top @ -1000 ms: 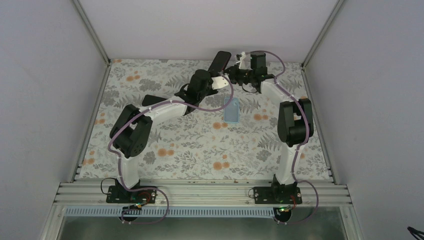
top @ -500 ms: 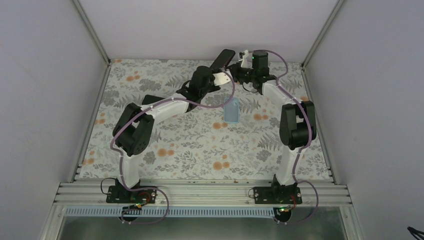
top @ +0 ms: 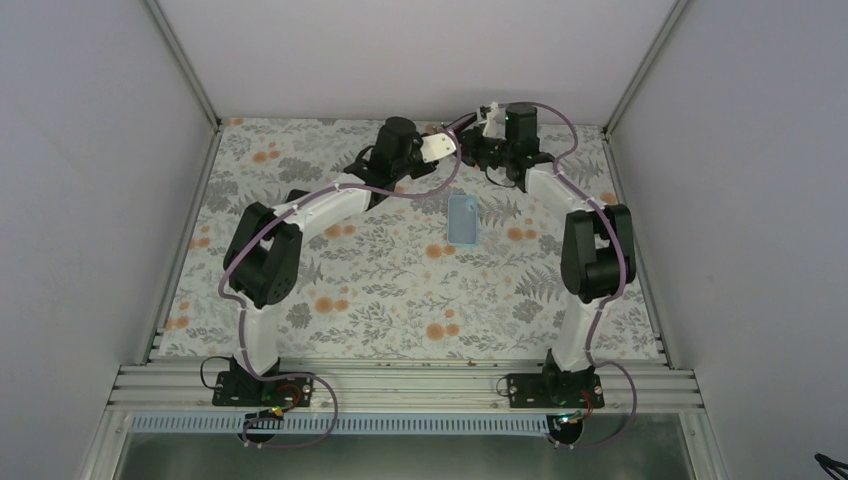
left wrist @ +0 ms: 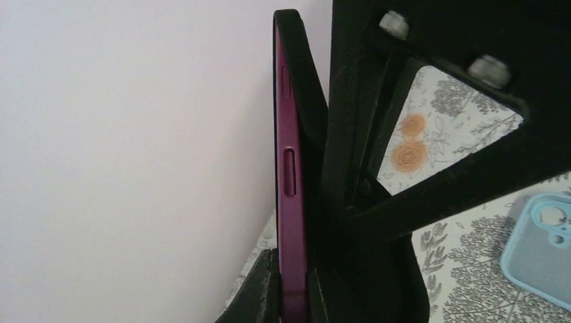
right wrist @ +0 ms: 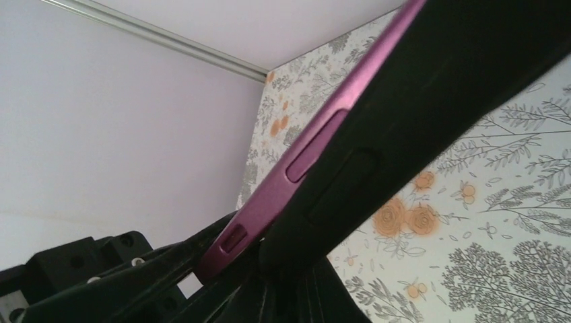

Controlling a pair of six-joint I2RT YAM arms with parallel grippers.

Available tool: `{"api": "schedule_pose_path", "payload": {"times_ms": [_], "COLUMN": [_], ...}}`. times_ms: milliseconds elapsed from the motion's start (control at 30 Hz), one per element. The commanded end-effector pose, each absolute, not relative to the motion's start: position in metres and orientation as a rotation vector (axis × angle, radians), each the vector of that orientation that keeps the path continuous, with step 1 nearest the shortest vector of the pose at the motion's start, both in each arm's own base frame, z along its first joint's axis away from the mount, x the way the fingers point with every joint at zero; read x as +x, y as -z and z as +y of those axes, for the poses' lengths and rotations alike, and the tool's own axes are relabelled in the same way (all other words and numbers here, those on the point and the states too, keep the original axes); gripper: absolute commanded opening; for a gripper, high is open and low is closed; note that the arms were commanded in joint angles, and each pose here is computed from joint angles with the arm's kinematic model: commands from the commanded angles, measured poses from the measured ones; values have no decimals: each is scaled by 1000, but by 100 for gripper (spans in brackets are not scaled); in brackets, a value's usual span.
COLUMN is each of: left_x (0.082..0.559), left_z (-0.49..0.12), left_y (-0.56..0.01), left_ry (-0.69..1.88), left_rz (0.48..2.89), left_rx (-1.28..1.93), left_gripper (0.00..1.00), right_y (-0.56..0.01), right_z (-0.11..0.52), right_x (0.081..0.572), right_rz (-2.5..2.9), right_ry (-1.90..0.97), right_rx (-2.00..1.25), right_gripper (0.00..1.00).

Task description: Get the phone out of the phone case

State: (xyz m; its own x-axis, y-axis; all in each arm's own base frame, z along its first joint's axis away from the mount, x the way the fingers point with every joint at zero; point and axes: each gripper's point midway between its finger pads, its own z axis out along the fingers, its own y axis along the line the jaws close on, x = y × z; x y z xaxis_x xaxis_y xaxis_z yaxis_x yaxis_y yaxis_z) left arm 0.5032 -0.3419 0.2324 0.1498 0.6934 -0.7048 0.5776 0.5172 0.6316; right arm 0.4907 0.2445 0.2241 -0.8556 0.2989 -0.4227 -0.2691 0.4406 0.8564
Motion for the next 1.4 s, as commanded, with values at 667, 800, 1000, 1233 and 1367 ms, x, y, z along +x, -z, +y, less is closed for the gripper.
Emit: {"api": "schedule_pose_path", "payload": {"times_ms": [667, 800, 1000, 1233, 1367], "left_x": [564, 568, 574, 568, 562], "left_z": [-167, -153, -131, -133, -132], "left_y": [-286, -292, -292, -302, -308], "left_ry": [-445, -470, -524, -484, -518], "left_rz": [1584, 1591, 1597, 1572, 1569], "left_rx": [988, 975, 979, 1016, 1010], "left_gripper": [2, 2, 2, 2, 2], "right_y": [-202, -190, -176, -173, -163], "right_z": [137, 111, 78, 71, 85], "right_x": [506, 513, 519, 516, 507], "right_rz": [2276, 2291, 2307, 2311, 2345], "right_ry": [-849, -752, -626, -652, -780], "right_rx": [-255, -226, -210, -244, -280], "right_gripper": [3, 3, 3, 3, 3]}}
